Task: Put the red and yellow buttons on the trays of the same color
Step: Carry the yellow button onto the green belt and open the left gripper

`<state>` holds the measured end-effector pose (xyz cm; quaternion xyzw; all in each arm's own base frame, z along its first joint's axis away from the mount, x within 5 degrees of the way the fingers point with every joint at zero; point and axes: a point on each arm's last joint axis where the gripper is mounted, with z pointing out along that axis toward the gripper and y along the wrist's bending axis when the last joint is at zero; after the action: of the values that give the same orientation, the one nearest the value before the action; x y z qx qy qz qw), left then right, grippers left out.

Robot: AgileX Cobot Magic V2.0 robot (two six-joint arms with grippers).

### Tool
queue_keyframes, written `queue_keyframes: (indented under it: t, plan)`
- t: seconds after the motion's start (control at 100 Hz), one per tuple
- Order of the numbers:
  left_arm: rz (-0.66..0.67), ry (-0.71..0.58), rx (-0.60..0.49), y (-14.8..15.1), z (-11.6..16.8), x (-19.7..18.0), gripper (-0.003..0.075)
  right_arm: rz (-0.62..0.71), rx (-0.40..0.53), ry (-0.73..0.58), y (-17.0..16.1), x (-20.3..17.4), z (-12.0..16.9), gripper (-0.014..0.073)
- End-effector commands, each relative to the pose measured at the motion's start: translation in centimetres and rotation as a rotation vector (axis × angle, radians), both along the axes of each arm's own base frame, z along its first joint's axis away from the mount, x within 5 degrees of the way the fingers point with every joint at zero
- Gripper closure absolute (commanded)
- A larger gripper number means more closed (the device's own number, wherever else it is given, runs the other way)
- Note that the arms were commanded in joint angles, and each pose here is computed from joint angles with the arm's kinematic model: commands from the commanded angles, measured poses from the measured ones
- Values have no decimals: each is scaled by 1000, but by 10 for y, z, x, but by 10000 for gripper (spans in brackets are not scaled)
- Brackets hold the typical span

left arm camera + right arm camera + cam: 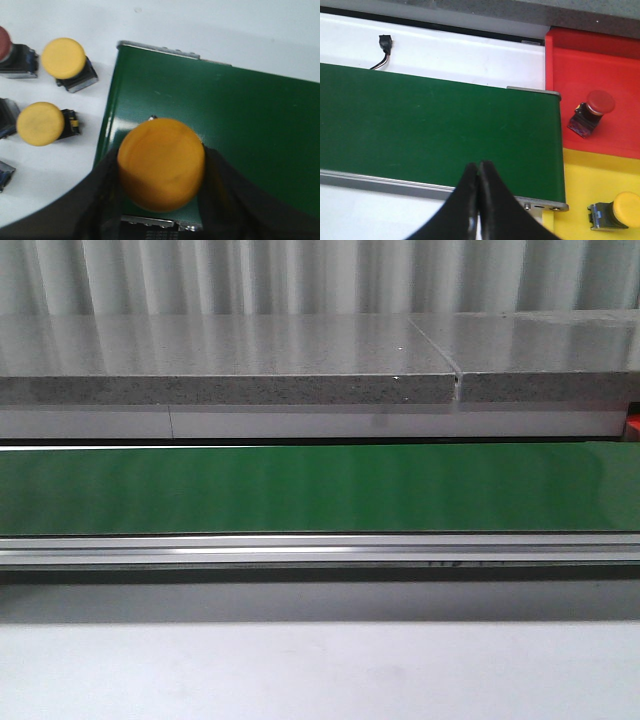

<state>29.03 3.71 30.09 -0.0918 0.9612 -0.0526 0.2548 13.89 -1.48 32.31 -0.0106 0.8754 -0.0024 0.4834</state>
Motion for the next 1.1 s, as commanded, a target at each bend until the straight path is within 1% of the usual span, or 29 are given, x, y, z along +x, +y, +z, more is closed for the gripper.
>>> queue_keyframes:
  t: [0.0, 0.17, 0.24, 0.28, 0.33, 0.36, 0.38, 0.39, 0.4, 0.43, 0.45, 0.46, 0.47, 0.5, 0.53, 0.57, 0.68, 0.85, 1.01, 1.09]
  plan:
    - [-22, -48, -3, -4, 10, 10, 739, -10, -14, -88, -1, 2, 13, 666]
    - [-43, 34, -10, -3, -9, 18, 736, -10, -14, -88, -1, 2, 13, 666]
    - [-46, 58, -13, -3, -14, 20, 696, -10, -14, -88, -1, 2, 13, 666]
    - [-48, 76, -17, -3, -18, 21, 645, -10, -14, -88, -1, 2, 13, 666]
    - [-52, 87, -18, -3, -20, 21, 564, -10, -14, -88, -1, 2, 13, 666]
    - [-56, 91, -17, -3, -20, 21, 493, -10, -14, -88, -1, 2, 13, 666]
    - [-62, 96, -15, -3, -20, 20, 463, -10, -14, -88, -1, 2, 13, 666]
    - [-67, 98, -14, -3, -20, 20, 414, -10, -14, -88, -1, 2, 13, 666]
    - [-68, 97, -13, -3, -20, 20, 414, -10, -14, -88, -1, 2, 13, 666]
    - [-72, 100, -15, -3, -20, 20, 331, -10, -14, -88, -1, 2, 13, 666]
    - [-74, 102, -16, -4, -20, 20, 298, -10, -14, -88, -1, 2, 13, 666]
    - [-73, 102, -16, -4, -20, 20, 251, -10, -14, -88, -1, 2, 13, 666]
    - [-73, 102, -18, -4, -20, 20, 251, -10, -14, -88, -1, 2, 13, 666]
    - [-72, 99, -25, -4, -19, 20, 179, -10, -14, -88, -1, 2, 13, 666]
    - [-75, 94, -35, -6, -18, 21, 135, -10, -14, -88, -1, 2, 13, 666]
    - [-99, 94, -39, -9, -17, 21, 92, -10, -14, -88, -1, 2, 13, 666]
    - [-162, 78, -62, -21, -8, 22, 80, -10, -14, -88, -1, 2, 13, 666]
    - [-219, 2, -47, -38, 19, 17, 80, -10, -14, -88, -1, 2, 13, 666]
    - [-213, -102, -26, -38, 45, 2, 80, -10, -14, -88, -1, 2, 13, 666]
    - [-205, -138, -14, -36, 54, -3, 80, -10, -14, -88, -1, 2, 13, 666]
